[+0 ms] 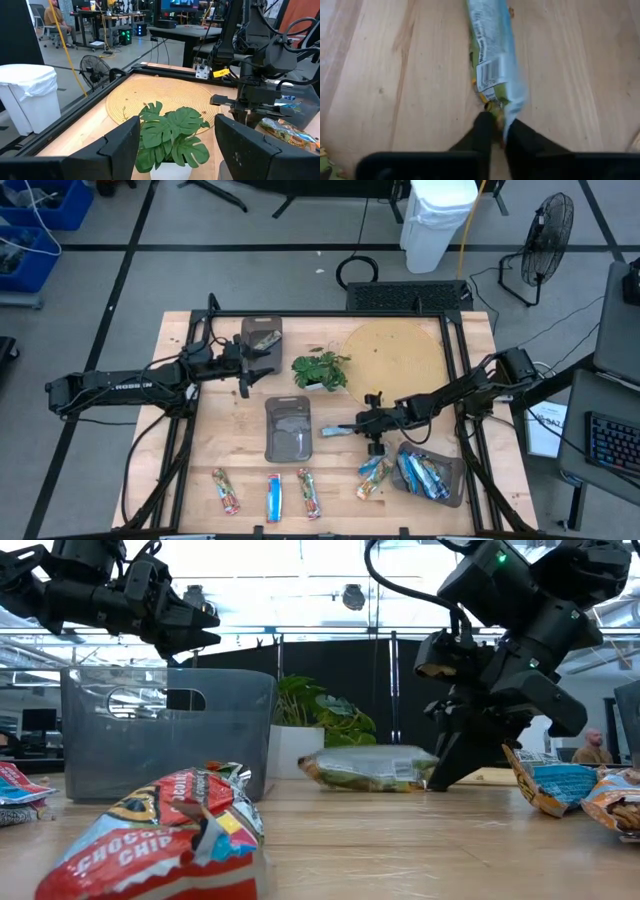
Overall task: Pick and place Granola Bars by type
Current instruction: Put the top orange granola bar into the top black bin
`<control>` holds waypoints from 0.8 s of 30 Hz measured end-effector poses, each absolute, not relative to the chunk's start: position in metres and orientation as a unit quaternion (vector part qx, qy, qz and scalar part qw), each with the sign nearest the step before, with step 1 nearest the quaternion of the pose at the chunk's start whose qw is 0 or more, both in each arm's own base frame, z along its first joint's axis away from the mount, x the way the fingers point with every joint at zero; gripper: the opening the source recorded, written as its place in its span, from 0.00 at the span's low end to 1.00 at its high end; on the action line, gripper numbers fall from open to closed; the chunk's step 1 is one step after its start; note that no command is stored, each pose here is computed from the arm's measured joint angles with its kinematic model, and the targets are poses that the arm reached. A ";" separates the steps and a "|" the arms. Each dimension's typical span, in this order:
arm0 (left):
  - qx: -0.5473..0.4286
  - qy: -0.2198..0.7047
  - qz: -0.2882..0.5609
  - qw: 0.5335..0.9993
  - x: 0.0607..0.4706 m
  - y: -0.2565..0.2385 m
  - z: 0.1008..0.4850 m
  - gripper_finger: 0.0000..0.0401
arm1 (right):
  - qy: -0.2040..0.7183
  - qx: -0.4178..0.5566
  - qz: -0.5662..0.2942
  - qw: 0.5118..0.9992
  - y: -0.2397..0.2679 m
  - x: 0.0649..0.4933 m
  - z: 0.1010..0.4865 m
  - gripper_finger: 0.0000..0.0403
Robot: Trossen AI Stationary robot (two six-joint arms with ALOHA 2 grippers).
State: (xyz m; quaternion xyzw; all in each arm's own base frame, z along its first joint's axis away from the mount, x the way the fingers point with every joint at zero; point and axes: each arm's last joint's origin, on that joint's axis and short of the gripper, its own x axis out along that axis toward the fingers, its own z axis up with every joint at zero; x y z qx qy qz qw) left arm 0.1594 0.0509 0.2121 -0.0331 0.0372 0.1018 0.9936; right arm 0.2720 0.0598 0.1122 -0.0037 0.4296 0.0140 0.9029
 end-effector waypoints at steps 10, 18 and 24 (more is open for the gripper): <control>-0.034 0.037 0.102 0.994 0.159 0.051 0.212 0.64 | 0.408 -0.045 0.028 0.912 0.059 0.273 0.120 0.00; -0.046 0.036 0.102 0.993 0.159 0.051 0.212 0.64 | 0.323 -0.117 0.001 0.939 0.052 0.269 0.162 0.00; -0.056 0.035 0.103 0.993 0.159 0.051 0.212 0.64 | 0.250 -0.172 -0.031 0.952 0.036 0.267 0.195 0.00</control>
